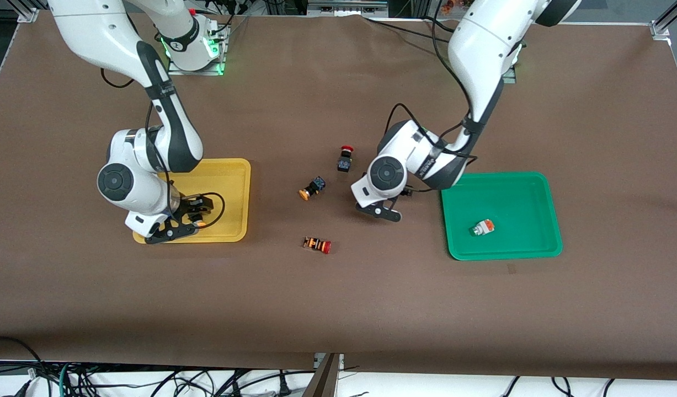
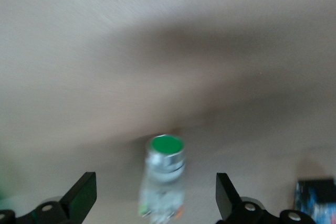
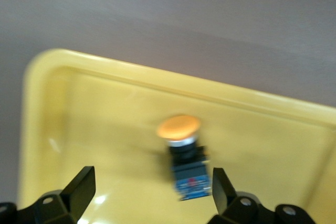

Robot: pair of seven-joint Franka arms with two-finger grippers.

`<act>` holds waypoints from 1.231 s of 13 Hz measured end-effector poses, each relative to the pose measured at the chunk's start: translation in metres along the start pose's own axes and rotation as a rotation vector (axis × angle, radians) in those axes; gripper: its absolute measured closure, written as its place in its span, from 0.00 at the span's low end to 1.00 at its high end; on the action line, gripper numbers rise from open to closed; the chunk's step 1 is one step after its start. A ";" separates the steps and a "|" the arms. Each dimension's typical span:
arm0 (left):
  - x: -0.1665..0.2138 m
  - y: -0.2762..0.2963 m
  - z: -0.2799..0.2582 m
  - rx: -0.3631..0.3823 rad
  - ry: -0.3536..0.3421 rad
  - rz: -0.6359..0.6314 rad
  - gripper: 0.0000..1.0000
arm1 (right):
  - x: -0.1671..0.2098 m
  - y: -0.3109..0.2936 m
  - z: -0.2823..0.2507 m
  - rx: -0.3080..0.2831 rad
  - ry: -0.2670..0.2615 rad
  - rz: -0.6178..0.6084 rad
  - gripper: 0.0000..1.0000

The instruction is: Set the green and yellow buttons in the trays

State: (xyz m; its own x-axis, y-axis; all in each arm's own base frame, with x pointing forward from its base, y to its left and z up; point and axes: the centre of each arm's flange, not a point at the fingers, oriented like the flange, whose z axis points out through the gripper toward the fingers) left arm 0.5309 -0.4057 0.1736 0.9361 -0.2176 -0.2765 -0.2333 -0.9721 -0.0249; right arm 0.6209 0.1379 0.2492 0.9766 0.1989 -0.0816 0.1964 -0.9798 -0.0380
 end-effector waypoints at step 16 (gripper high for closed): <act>0.031 -0.229 -0.067 0.026 -0.051 0.348 0.66 | -0.041 -0.268 0.077 0.119 -0.017 0.758 0.05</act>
State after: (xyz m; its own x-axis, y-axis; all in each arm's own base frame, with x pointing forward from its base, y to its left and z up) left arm 0.6314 -0.1959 0.2354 0.7848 -0.5305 -0.3203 -0.5437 -0.8375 0.0550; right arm 0.5215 0.3944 0.1856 0.8391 -0.5248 -0.1433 -0.5378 -0.8399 -0.0730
